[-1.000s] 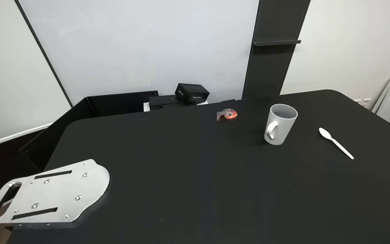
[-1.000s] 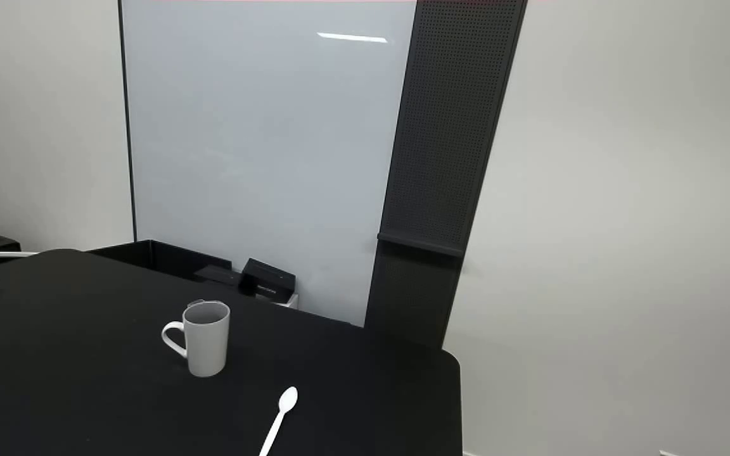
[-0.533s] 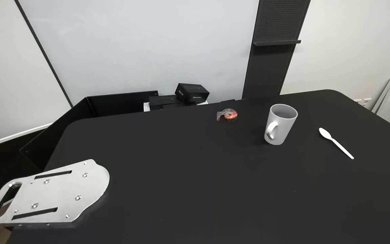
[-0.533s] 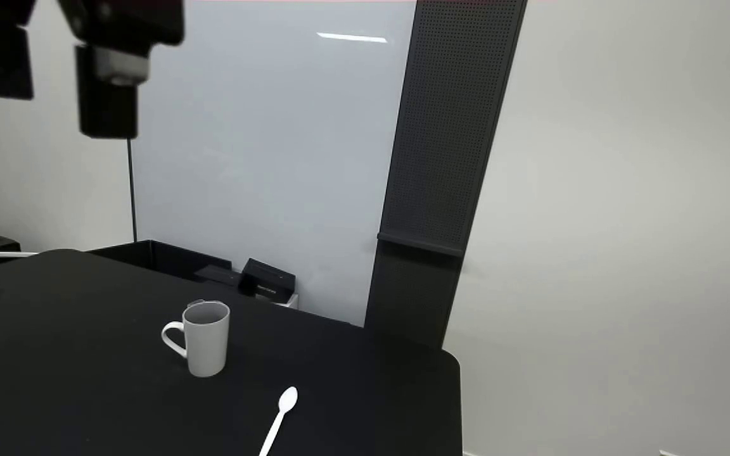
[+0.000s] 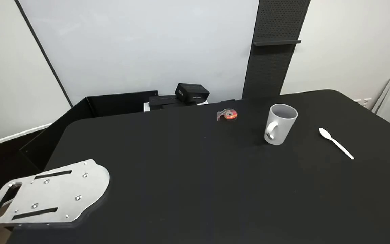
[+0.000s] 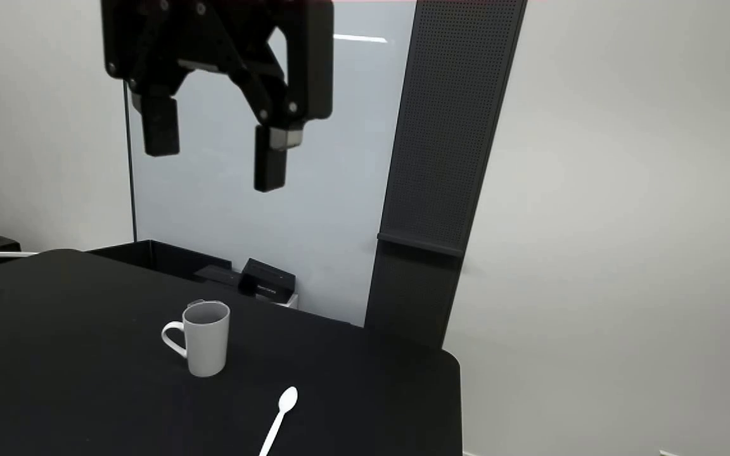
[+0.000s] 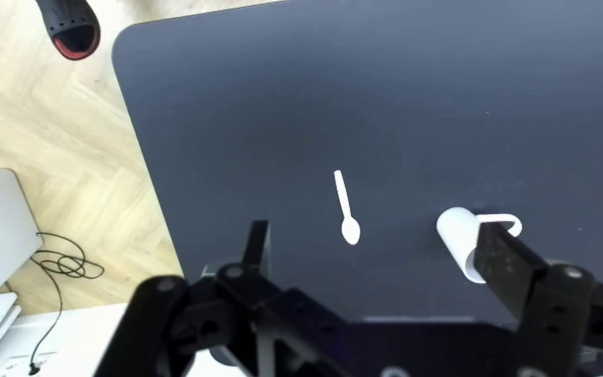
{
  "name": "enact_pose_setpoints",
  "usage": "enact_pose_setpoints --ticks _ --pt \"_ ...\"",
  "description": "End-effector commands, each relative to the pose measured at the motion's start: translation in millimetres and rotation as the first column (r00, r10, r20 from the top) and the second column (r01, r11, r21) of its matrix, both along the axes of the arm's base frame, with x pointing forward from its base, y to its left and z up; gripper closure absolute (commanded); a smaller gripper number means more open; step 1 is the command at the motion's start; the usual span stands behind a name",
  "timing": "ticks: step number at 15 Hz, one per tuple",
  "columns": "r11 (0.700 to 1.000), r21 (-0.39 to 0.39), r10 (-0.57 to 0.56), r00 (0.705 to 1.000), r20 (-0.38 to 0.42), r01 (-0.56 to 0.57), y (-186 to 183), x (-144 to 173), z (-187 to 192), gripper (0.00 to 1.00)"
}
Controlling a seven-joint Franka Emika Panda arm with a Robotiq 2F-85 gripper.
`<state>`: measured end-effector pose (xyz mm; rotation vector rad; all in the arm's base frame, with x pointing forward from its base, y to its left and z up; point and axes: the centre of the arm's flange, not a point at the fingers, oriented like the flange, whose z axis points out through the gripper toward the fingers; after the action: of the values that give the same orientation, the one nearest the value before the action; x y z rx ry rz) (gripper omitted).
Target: Put the white spoon in the white mug
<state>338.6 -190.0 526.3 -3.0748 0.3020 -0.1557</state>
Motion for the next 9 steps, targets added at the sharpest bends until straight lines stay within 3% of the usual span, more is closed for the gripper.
enact_pose_setpoints --ticks 1,9 --pt "0.999 -0.032 -0.031 0.999 -0.016 0.031 -27 30 -9 0.00" --pt "0.985 -0.081 -0.161 0.973 -0.163 0.150 -72 79 -86 0.00"
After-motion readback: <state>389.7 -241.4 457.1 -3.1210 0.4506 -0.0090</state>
